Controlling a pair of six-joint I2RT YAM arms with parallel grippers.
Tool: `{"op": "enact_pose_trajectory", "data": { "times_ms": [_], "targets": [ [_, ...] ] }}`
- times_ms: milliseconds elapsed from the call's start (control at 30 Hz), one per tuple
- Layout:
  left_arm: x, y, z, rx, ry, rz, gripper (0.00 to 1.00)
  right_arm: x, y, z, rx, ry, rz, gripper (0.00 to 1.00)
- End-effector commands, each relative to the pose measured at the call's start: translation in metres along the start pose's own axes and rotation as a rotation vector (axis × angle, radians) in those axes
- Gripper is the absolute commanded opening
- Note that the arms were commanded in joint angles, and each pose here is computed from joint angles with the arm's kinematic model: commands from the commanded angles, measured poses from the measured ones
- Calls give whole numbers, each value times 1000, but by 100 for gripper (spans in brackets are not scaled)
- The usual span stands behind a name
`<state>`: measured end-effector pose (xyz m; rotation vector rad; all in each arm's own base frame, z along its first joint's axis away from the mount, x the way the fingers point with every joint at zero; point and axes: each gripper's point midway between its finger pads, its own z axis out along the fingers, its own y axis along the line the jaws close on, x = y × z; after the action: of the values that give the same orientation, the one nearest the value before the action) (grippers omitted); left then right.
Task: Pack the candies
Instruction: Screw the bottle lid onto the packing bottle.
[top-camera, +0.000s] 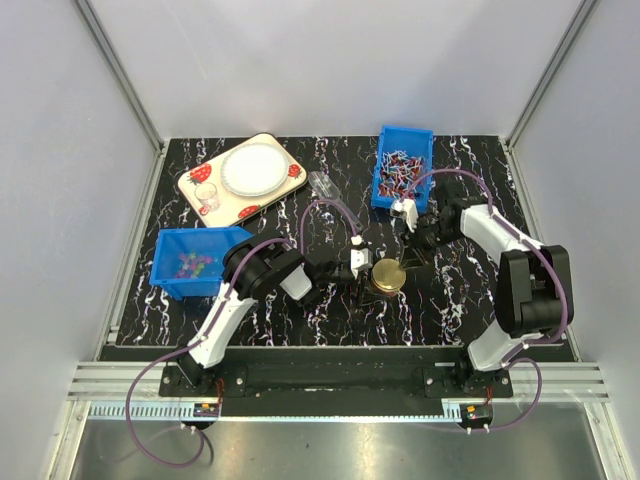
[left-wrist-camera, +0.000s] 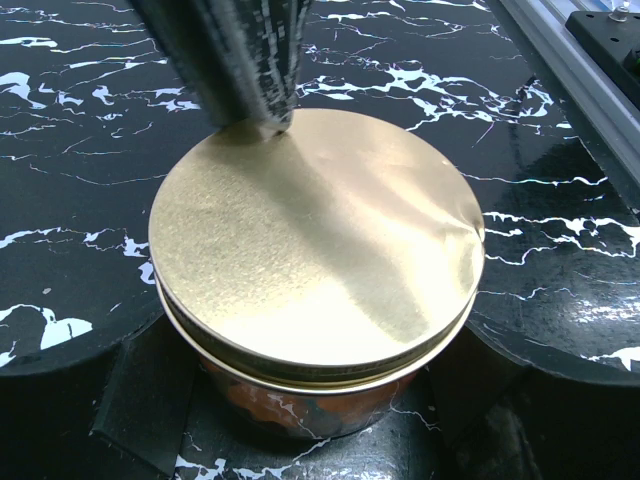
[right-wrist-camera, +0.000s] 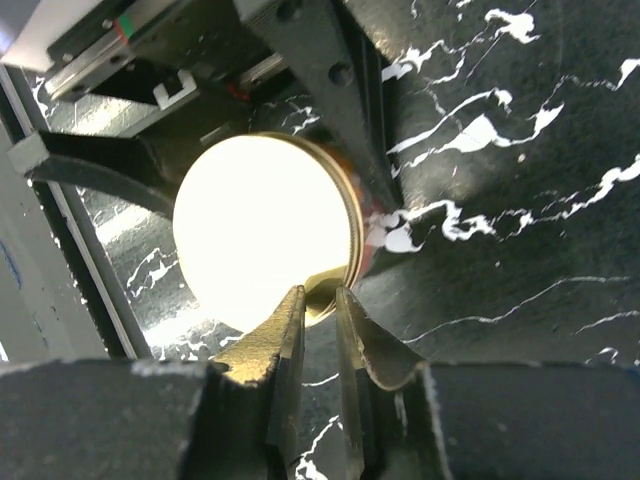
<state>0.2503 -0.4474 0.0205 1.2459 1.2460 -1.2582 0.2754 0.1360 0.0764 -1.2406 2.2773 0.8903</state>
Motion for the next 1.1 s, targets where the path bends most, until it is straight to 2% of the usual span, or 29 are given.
{"op": "enact_pose_trajectory", "data": {
  "times_ms": [0,333,633,800,933,1067],
  "targets": [
    [3,11,-2,-44,-9,-7,65,17,34,-9,-61,39,49,23],
    [4,12,-3,-46,-8,-8,65,26,42,-13,-45,51,42,23],
    [4,11,-2,-43,-8,-8,65,-29,32,-39,65,-85,-71,24],
    [4,13,-2,-46,-7,-7,65,-36,36,-18,26,-63,-95,24],
    [5,12,-2,-44,-6,-8,65,-20,38,12,-1,7,-84,24],
    [4,12,-2,-44,-8,-8,65,-8,30,24,13,51,-71,24]
  ]
}}
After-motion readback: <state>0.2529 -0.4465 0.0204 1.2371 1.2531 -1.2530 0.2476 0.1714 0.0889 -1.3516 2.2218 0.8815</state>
